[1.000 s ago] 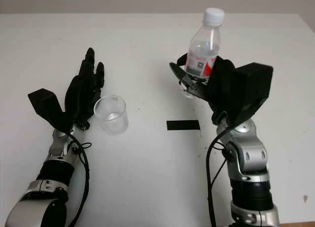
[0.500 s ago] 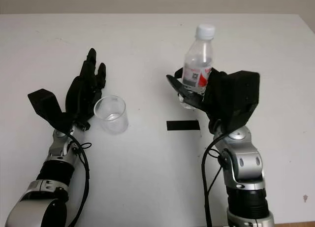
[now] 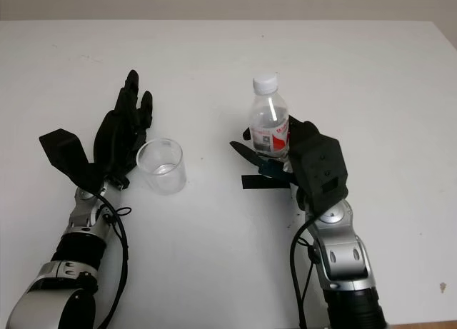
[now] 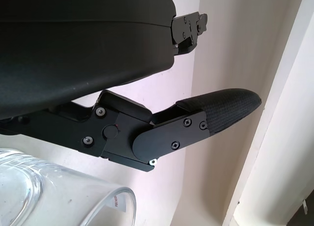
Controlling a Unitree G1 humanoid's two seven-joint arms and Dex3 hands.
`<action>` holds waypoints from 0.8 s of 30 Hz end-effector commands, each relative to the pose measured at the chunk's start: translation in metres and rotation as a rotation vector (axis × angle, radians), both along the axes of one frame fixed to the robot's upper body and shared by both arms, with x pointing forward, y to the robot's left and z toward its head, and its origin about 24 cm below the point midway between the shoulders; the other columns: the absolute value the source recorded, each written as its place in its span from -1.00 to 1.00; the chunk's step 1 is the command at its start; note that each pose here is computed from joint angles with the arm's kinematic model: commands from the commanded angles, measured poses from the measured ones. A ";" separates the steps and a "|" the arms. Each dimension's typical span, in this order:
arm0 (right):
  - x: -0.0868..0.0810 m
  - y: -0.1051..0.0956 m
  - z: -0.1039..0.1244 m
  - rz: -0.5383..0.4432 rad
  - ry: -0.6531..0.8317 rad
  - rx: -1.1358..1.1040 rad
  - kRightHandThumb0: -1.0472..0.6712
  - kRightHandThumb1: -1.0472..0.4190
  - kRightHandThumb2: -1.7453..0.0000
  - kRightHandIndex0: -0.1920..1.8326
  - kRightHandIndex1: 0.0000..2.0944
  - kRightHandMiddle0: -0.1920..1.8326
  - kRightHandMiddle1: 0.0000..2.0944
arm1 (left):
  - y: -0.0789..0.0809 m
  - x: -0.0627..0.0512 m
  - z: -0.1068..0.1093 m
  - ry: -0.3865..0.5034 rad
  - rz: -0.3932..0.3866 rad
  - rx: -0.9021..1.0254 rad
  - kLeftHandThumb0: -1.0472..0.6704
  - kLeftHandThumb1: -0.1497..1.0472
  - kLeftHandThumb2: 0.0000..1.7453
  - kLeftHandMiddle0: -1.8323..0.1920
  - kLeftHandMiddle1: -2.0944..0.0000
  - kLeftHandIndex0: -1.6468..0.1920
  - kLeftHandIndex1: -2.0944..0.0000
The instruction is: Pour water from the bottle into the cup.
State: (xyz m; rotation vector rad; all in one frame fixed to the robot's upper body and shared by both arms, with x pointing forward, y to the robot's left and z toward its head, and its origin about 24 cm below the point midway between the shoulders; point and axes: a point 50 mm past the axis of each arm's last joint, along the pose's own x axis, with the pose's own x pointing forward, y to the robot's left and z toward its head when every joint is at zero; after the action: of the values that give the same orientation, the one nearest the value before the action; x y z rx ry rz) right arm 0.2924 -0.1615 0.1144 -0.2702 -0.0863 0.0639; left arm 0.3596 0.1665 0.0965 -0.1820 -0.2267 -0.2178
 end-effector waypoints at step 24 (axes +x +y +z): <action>0.001 0.005 -0.016 -0.059 -0.024 0.157 -0.31 -1.00 0.43 0.63 1.00 0.31 1.00 | 0.008 -0.002 -0.008 0.019 0.001 0.008 -0.72 1.00 -0.15 1.00 1.00 1.00 1.00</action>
State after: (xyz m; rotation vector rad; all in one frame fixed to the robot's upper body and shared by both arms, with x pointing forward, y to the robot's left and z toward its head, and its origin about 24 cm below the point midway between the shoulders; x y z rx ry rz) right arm 0.2912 -0.1565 0.0932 -0.1338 -0.0904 0.0035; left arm 0.3596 0.1708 0.0950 -0.1863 -0.2268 -0.2252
